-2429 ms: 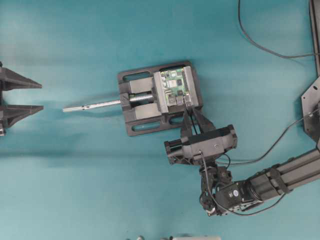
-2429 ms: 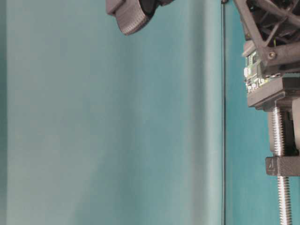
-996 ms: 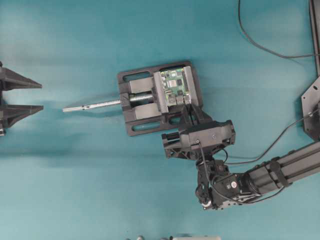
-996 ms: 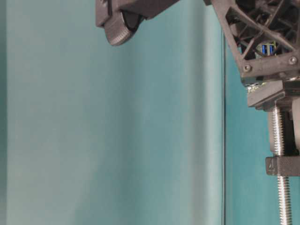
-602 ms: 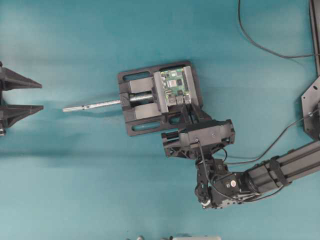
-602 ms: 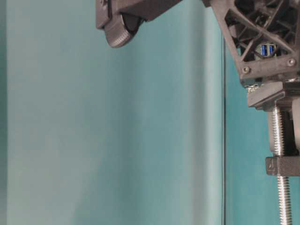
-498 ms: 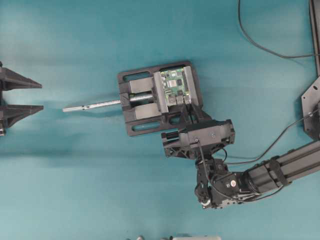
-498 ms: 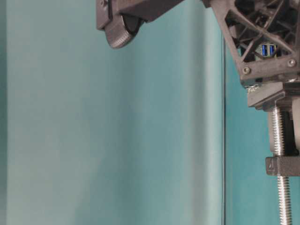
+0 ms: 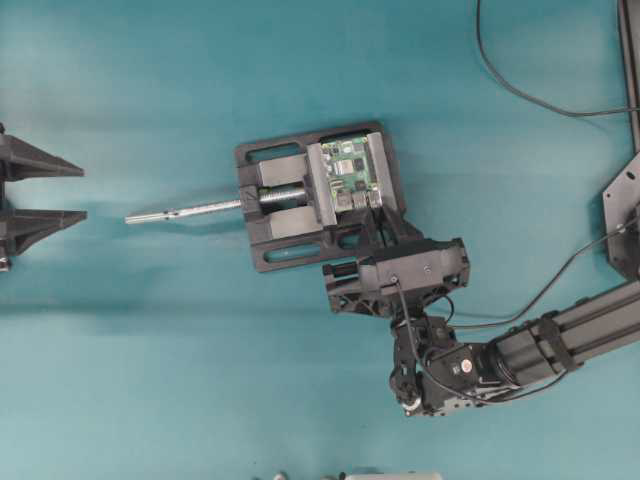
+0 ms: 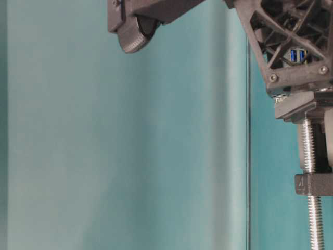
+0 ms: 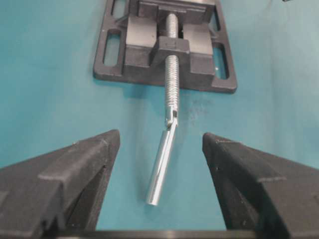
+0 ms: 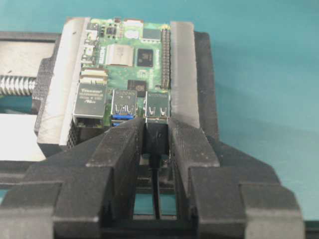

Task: Insert the USB into the fixed PCB.
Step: 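Hold the plug seated in the port, then open the right gripper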

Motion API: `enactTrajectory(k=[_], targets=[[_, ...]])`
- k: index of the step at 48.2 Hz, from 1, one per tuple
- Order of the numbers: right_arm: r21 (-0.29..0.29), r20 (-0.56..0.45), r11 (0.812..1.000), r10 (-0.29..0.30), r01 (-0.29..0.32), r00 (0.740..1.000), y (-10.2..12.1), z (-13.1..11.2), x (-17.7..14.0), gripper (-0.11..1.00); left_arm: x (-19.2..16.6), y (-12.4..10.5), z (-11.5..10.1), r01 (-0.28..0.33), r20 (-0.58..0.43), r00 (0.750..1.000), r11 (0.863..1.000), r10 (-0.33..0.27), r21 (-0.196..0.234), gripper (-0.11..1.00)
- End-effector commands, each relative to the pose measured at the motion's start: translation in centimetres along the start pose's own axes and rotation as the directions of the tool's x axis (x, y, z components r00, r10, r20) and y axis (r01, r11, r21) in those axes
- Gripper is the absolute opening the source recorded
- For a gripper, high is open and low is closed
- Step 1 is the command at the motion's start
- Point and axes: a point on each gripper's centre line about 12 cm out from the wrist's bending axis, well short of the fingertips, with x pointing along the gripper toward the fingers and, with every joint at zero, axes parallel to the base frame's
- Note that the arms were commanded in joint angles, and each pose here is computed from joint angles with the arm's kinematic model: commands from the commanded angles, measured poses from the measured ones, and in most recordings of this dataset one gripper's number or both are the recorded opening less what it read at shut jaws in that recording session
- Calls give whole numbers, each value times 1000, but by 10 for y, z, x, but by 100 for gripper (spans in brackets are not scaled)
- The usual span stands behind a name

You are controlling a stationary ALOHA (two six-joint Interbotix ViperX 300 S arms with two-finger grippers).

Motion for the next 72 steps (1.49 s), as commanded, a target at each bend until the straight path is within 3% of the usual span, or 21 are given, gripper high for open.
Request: enactTrajectory(k=[1, 40, 72], targets=[[44, -2, 999, -25, 26, 1000, 2, 15, 7, 21, 1, 0, 5, 0, 12, 1000, 1000, 0, -5, 83], [50, -20, 999, 16, -15, 1000, 3, 11, -13, 21, 1, 0, 5, 0, 12, 1000, 1000, 0, -5, 83], [49, -22, 999, 17, -16, 1000, 3, 10, -12, 21, 1, 0, 5, 0, 12, 1000, 1000, 0, -5, 83]])
